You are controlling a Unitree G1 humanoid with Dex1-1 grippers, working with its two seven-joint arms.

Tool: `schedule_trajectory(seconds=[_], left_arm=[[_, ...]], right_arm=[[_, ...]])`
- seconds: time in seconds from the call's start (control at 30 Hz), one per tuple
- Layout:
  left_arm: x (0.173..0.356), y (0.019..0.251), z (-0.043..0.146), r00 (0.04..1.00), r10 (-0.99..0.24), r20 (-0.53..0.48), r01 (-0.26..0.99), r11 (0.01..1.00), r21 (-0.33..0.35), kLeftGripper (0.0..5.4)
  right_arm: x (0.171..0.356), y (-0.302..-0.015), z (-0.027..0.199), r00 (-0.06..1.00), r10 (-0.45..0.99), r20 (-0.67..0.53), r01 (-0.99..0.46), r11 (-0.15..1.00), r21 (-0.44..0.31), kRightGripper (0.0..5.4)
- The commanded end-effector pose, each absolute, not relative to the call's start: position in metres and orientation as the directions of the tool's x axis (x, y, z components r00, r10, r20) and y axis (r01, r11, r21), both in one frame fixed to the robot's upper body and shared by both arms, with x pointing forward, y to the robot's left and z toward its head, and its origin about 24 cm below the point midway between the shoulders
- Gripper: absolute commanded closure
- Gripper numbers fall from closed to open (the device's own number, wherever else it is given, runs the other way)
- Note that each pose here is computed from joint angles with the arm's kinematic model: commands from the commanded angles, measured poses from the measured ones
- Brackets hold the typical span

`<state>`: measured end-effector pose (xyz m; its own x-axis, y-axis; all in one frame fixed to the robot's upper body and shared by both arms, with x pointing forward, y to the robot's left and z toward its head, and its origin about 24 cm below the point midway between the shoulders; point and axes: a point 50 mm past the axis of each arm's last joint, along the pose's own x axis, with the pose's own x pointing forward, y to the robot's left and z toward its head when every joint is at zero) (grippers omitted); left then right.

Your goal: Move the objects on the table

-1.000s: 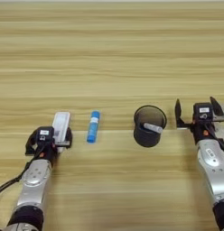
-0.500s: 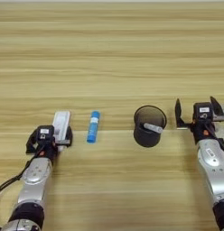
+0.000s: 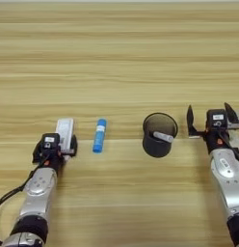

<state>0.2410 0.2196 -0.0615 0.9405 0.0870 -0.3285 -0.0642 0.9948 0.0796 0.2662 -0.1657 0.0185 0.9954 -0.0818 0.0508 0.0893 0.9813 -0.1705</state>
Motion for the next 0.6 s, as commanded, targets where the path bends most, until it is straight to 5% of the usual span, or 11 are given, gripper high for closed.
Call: schedule_trajectory(seconds=[0.03,0.4,0.6], left_arm=[[0.2232,0.2198,-0.0802,0.897,0.091,-0.432,-0.063,0.995,0.078,1.37],[0.2263,0.2153,-0.0747,0.913,0.072,-0.402,-0.045,0.996,0.077,2.49],[0.2273,0.2143,-0.0724,0.918,0.068,-0.392,-0.042,0.996,0.075,2.54]], right_arm=[[0.2667,-0.1649,0.0198,0.994,-0.091,0.056,0.099,0.982,-0.163,0.0],[0.2673,-0.1648,0.0195,0.995,-0.089,0.055,0.097,0.982,-0.164,0.0],[0.2677,-0.1647,0.0192,0.995,-0.09,0.054,0.097,0.982,-0.164,0.0]])
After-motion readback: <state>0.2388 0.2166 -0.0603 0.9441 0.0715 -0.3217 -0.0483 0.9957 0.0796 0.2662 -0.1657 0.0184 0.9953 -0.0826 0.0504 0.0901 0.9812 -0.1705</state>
